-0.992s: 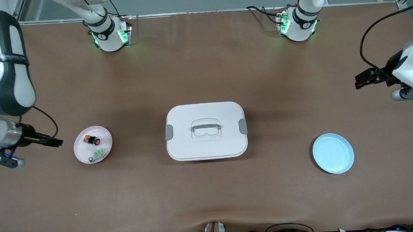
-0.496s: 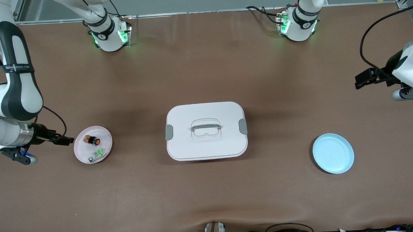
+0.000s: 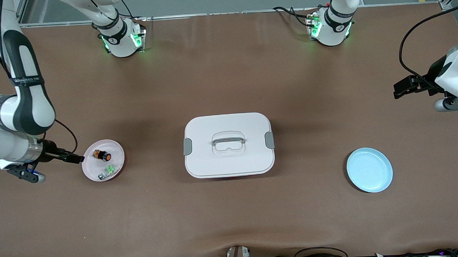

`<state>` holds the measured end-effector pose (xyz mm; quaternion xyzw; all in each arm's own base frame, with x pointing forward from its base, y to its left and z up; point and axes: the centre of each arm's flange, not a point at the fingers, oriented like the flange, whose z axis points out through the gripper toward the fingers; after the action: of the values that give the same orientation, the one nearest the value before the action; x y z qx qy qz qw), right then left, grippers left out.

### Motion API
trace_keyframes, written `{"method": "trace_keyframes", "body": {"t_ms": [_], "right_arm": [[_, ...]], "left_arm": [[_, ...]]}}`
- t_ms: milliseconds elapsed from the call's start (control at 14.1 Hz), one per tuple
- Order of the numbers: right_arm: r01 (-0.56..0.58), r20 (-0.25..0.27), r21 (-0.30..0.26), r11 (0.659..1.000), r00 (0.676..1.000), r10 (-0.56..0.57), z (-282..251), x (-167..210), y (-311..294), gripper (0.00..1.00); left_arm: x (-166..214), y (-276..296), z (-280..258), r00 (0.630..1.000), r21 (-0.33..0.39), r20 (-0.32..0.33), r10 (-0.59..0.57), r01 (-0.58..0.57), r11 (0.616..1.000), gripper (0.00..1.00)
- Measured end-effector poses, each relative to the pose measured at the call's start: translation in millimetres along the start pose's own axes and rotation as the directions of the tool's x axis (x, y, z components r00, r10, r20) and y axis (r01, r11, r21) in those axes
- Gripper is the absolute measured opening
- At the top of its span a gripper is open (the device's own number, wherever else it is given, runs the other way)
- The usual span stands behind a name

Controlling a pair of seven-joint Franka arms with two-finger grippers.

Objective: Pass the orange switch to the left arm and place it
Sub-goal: 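Lower the right gripper over the black-and-orange switch on the plate, then close the right gripper on the black-and-orange switch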

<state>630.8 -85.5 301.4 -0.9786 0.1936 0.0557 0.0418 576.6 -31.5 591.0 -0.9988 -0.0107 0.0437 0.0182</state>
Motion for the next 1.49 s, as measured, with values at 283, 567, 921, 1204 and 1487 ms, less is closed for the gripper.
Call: {"method": "trace_keyframes", "body": {"t_ms": [283,567,921,1204,1487], "right_arm": [[0.001,-0.009,-0.004,1.000,1.000,-0.001,36.2,4.8,2.6,1.00],[-0.001,0.001,-0.008,1.000,1.000,0.001,57.2,7.0,3.8,1.00],[0.009,0.001,-0.007,1.000,1.000,-0.009,82.7,0.7,-1.4,1.00],[0.017,0.009,-0.008,1.000,1.000,-0.017,89.0,-4.3,-5.7,1.00],[0.010,0.019,-0.004,1.000,1.000,-0.010,95.5,-6.6,-4.5,1.00]], "left_arm": [[0.0,0.0,0.0,1.000,0.000,0.000,0.000,0.000,1.000,1.00],[0.0,-0.2,0.0,1.000,0.000,0.000,0.000,0.000,1.000,1.00],[0.0,-0.2,0.0,1.000,0.000,0.000,0.000,0.000,1.000,1.00],[0.0,-0.3,0.0,1.000,0.000,0.000,0.000,0.000,1.000,1.00],[0.0,-0.3,0.0,1.000,0.000,0.000,0.000,0.000,1.000,1.00]]}}
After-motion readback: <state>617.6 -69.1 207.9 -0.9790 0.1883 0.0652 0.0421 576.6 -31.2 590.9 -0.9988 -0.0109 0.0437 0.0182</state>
